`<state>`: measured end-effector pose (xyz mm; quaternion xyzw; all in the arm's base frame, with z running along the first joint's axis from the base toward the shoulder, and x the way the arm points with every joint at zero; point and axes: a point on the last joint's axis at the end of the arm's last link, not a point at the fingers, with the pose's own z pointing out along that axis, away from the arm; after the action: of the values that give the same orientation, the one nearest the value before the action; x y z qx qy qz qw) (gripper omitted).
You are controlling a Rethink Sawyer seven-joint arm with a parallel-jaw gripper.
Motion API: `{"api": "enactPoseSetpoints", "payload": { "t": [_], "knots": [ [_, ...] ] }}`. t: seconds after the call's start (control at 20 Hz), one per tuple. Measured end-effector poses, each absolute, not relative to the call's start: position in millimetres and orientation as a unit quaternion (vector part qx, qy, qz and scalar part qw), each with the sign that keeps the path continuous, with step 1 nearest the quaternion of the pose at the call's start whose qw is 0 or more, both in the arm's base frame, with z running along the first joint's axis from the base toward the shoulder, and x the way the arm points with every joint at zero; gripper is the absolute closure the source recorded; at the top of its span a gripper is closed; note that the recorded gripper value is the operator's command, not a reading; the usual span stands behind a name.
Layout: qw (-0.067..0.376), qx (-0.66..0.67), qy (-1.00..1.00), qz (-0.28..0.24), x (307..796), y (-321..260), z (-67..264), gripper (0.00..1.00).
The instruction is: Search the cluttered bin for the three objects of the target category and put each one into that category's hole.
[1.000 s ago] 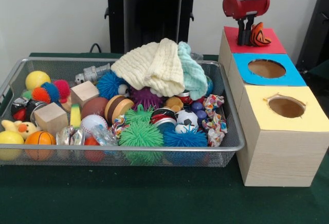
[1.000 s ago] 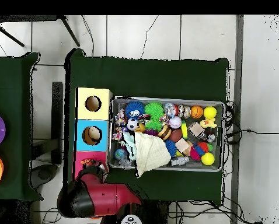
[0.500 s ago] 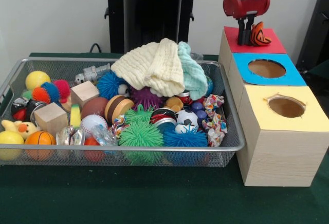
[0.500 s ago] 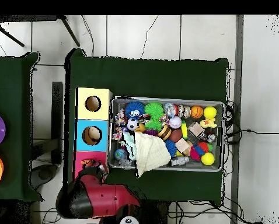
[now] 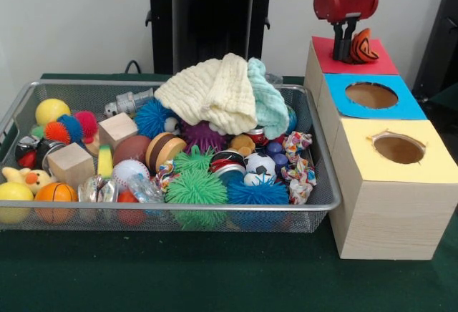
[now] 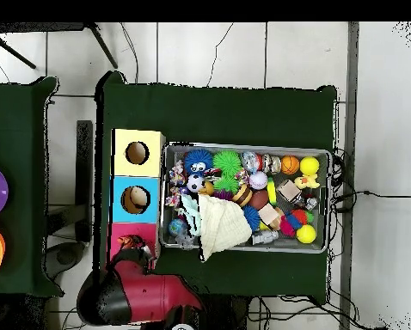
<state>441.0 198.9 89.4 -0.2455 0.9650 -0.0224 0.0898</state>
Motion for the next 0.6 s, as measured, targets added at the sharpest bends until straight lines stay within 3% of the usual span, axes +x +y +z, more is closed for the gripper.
{"api": "enactPoseSetpoints", "payload": {
  "t": [0.6],
  "knots": [
    [0.068,-0.248,0.966,-0.028,437.3,209.5,110.1,1.0]
  ]
}}
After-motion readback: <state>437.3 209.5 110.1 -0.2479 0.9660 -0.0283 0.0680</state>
